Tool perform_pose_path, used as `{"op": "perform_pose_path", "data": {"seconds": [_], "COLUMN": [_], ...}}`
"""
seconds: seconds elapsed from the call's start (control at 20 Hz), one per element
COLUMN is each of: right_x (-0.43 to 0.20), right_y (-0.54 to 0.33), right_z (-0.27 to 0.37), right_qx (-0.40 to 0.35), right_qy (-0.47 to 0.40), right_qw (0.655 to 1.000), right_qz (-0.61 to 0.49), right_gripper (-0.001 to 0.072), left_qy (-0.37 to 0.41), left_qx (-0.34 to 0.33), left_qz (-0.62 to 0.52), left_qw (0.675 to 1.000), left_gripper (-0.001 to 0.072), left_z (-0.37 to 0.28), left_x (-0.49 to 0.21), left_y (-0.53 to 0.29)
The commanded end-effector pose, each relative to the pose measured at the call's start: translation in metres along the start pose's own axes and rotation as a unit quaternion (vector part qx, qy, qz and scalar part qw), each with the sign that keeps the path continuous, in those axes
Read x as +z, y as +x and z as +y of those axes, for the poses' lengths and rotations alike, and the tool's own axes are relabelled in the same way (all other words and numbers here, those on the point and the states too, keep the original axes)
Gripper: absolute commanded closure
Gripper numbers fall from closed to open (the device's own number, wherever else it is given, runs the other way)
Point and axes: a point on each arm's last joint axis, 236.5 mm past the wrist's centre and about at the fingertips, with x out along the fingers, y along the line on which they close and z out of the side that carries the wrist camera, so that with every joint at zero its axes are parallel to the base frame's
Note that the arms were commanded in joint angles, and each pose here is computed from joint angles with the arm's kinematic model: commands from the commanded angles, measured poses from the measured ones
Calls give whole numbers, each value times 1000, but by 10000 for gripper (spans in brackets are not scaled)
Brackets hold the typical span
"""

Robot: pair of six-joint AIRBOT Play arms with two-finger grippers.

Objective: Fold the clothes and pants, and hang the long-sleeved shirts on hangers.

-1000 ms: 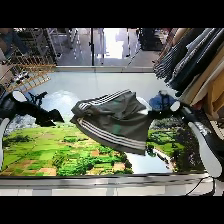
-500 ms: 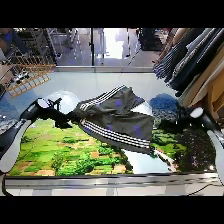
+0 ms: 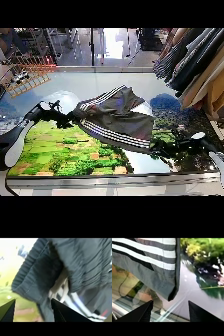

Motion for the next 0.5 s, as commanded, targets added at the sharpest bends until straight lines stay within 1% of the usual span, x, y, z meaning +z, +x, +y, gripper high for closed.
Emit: {"op": "perform_pose_path", "data": {"seconds": [0.0,0.05,0.15,0.2,0.25,0.3,0.35,0.4,0.45], "right_x": [2,3,6,5,4,8,14,18,19], "right_y": [5,6,16,24,34,43,49,54,57], "right_z": [3,2,1,4,8,11,12,16,21], "right_qx": [17,16,10,12,16,11,1,-2,2], "right_qy": [5,7,6,5,3,-7,-14,-20,-22], "right_qw": [1000,1000,1000,1000,1000,1000,1000,1000,999], "right_qz": [-12,-14,-13,-5,2,-3,-13,-22,-23], "right_gripper": [214,214,215,217,259,368,492,600,707], "left_qy": [-21,-32,-41,-43,-43,-44,-44,-44,-45], "left_qx": [-23,-34,-41,-39,-39,-38,-39,-39,-40], "left_qz": [-22,-23,-15,-9,-6,-6,-6,-6,-5], "left_qw": [999,999,998,998,998,998,998,998,998], "left_gripper": [251,262,367,367,367,368,434,616,693], "left_z": [-6,-10,-10,-9,-8,-7,-8,-7,-7], "left_x": [13,14,11,9,8,8,8,8,8], "left_y": [8,11,16,18,19,20,19,19,19]}}
